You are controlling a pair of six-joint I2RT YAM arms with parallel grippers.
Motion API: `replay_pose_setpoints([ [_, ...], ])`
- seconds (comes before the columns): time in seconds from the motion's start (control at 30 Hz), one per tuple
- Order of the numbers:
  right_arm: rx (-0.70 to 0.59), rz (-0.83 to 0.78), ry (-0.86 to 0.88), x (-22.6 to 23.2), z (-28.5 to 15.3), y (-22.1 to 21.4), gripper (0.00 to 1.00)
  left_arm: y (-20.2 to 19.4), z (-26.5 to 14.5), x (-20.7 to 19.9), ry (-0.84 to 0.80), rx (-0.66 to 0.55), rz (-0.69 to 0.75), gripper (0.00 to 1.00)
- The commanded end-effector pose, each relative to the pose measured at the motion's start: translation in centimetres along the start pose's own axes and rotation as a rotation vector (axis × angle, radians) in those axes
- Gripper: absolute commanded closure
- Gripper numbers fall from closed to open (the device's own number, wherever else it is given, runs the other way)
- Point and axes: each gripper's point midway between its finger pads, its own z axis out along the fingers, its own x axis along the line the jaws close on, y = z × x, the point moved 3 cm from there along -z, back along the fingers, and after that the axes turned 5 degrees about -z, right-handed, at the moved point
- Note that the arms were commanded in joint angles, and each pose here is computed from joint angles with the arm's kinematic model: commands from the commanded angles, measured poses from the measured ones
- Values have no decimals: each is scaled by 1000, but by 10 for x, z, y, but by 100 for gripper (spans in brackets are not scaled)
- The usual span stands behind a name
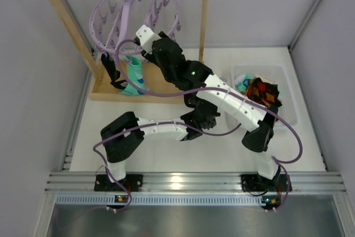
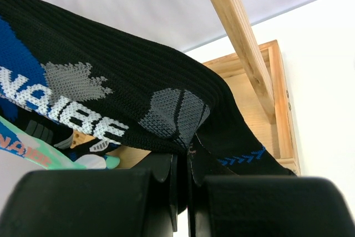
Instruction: Remove the socks clipped to the hanger
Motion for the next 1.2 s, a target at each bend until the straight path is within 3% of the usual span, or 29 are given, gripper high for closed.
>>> replay_pose_setpoints([
  [0.0,-42,51,-69,-11,4,12,50,23,-4,6,-11,-34,-95,100],
  [0.03,-42,52,-72,-10,6,11,55,24,-5,7,-15,-37,-102,100],
  [0.13,-41,59,-82,-10,7,11,57,25,-6,9,-16,-38,-108,100],
  [0.27,-31,65,-72,-6,12,6,57,24,-6,11,-17,-38,-116,100],
  [0.4,-17,84,-47,1,14,2,49,25,-7,13,-16,-39,-116,100],
  [0.67,-26,157,20,10,9,-2,48,27,-7,15,-16,-41,-111,100],
  [0.87,-22,136,-69,1,24,-5,50,28,-10,19,-19,-44,-125,100],
  [1.07,-44,141,-118,-8,32,2,56,31,-12,21,-25,-49,-133,100],
  [1.17,-60,142,-126,-9,32,6,67,31,-12,21,-25,-49,-136,100],
])
